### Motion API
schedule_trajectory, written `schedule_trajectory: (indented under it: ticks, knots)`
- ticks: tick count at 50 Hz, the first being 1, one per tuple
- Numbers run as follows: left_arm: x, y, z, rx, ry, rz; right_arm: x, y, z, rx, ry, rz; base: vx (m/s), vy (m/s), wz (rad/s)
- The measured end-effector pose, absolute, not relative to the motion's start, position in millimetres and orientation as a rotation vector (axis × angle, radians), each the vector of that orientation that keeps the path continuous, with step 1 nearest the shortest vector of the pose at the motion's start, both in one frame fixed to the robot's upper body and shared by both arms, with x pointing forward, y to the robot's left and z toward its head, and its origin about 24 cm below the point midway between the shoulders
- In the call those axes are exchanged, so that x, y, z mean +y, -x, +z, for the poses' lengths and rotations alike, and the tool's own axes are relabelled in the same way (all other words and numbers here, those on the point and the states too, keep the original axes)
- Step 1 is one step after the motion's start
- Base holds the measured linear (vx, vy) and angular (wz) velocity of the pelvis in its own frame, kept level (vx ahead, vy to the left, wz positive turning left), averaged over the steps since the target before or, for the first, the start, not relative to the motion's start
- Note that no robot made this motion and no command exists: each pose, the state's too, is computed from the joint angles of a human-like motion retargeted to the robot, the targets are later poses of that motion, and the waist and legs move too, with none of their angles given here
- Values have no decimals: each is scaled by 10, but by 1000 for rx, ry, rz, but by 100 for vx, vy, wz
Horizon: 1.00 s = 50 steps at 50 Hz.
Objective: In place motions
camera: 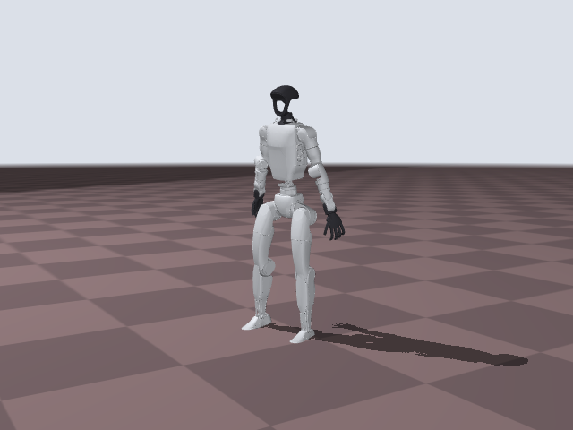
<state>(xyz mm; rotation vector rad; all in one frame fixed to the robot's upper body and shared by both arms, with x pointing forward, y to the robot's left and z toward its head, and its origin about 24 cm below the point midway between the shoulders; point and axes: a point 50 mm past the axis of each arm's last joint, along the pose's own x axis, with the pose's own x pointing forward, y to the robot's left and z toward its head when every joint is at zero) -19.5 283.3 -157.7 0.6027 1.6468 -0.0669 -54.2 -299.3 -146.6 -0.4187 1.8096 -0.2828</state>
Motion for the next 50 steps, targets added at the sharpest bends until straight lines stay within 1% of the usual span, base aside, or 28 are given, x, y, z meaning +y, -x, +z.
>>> schedule_trajectory:
  ticks: [5, 9, 13, 15, 17, 20, 25, 28, 32, 35, 40, 43, 47, 50]
  knots:
    - [3093, -213, -1475, 1509, -609, 70, -3148, 752, -1355, 1854, 419, -387, -22, -13, -21]
    - [3319, -771, -1301, 1350, -657, 146, -3165, 1004, -1277, 1906, 317, -491, -28, -18, -10]
    - [3464, -1460, -1011, 1117, -687, 224, -3148, 1181, -1225, 1918, 204, -602, -47, -10, -59]
    - [3539, -1807, -791, 979, -679, 274, -3182, 1185, -1203, 1906, 189, -652, -51, -6, -100]
    - [3641, -1972, -613, 889, -676, 321, -3242, 1272, -1140, 1915, 202, -705, -34, -13, -78]
    - [3813, -2105, -367, 795, -690, 399, -3332, 1384, -1045, 1914, 207, -792, -40, 3, -58]
    - [4019, -2342, 52, 660, -788, 517, -3418, 1526, -929, 1869, 122, -979, -30, 18, -54]
    - [4189, -2330, 209, 752, -893, 522, -3446, 1518, -910, 1831, 62, -1056, -14, 19, -73]
    - [4217, -2428, 339, 784, -997, 516, -3456, 1574, -874, 1805, 25, -1174, -6, 15, -49]
    - [4245, -2517, 474, 777, -991, 576, -3502, 1483, -887, 1761, 81, -1211, -1, 22, -47]
    - [4321, -2628, 735, 752, -865, 640, -3602, 1147, -944, 1685, 228, -1212, 1, 10, -49]
    - [4393, -2656, 918, 738, -855, 670, -3663, 957, -955, 1615, 271, -1251, 1, 12, -31]
    - [4272, -2788, 912, 704, -834, 629, -3715, 1000, -889, 1578, 312, -1367, -1, 5, 4]
    - [4137, -2823, 739, 703, -824, 584, -3706, 1081, -840, 1577, 424, -1441, 0, 7, 23]
